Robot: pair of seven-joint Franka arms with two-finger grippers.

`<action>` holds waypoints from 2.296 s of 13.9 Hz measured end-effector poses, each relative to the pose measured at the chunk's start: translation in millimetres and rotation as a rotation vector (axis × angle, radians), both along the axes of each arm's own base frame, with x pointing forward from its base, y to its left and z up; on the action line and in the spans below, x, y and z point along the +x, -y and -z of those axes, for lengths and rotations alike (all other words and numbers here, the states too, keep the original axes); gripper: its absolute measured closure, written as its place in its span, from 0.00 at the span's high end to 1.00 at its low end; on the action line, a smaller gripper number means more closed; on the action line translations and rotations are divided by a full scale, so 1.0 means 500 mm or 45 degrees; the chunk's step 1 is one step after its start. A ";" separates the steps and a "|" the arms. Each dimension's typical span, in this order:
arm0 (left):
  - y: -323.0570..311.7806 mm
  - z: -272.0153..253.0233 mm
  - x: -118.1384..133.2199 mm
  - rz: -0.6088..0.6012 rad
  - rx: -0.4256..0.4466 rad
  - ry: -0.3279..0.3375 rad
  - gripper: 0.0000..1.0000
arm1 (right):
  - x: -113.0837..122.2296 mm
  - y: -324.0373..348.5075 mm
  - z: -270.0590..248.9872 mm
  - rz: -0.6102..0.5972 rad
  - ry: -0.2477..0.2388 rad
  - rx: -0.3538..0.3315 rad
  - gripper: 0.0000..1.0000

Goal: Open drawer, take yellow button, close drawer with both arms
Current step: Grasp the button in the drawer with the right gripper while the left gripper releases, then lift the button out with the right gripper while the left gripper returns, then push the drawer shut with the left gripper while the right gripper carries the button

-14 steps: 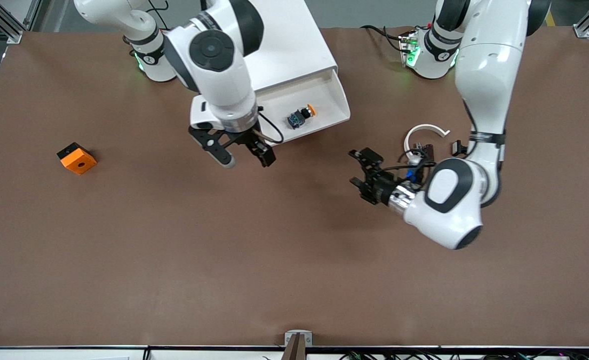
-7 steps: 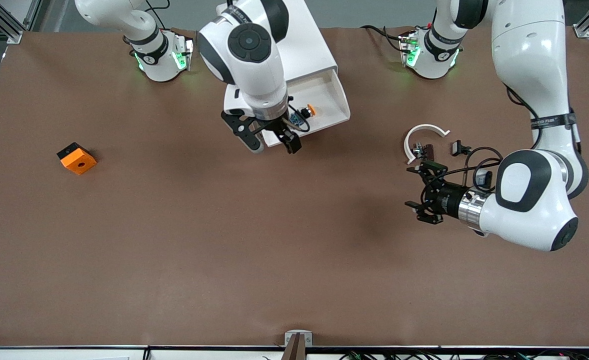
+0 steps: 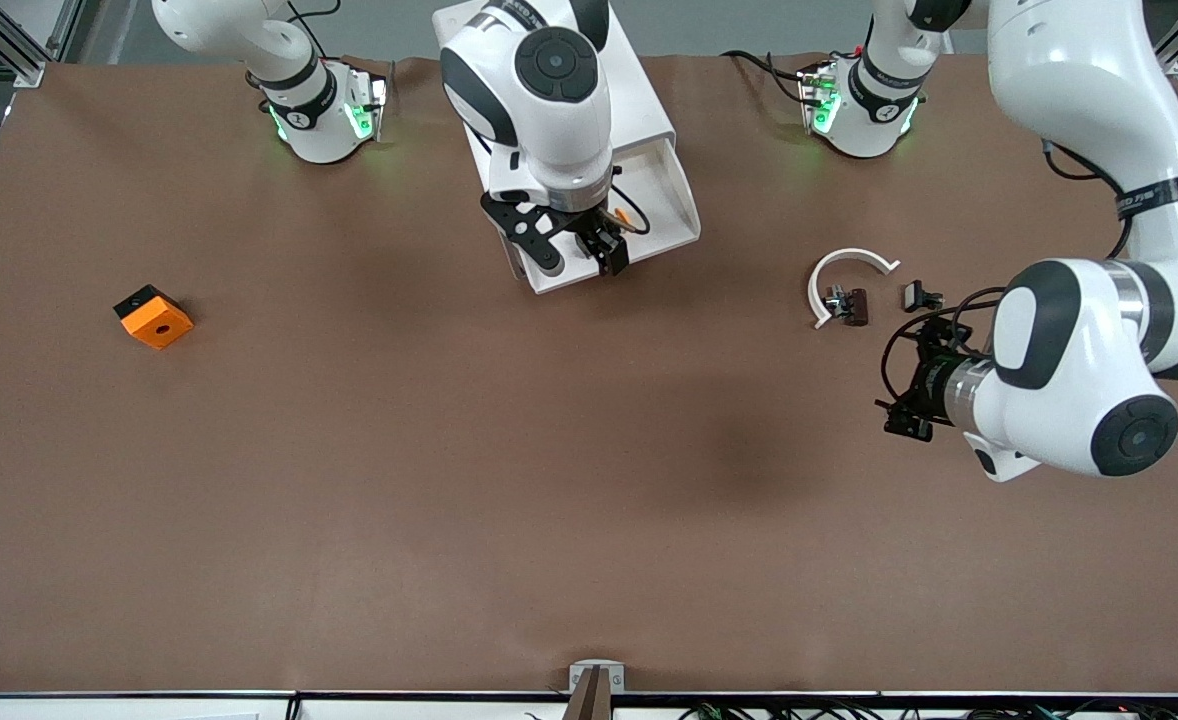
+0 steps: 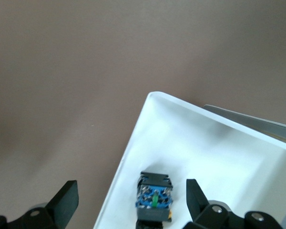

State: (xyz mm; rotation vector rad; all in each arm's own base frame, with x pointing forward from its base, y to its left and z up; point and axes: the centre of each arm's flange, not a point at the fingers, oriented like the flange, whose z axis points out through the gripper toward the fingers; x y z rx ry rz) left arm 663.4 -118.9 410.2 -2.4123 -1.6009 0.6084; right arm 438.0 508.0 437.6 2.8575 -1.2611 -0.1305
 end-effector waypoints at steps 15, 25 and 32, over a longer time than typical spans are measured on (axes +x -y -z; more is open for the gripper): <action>0.087 -0.112 -0.056 0.820 -0.291 0.240 1.00 | -0.060 -0.034 0.055 -0.133 -0.045 -0.027 0.94; 0.299 -0.068 -0.116 1.044 -0.309 0.282 1.00 | -0.074 -0.053 0.035 -0.147 -0.044 0.008 0.43; 0.452 0.005 -0.172 1.021 -0.322 0.403 1.00 | 0.111 0.187 -0.195 -0.302 -0.143 0.021 0.43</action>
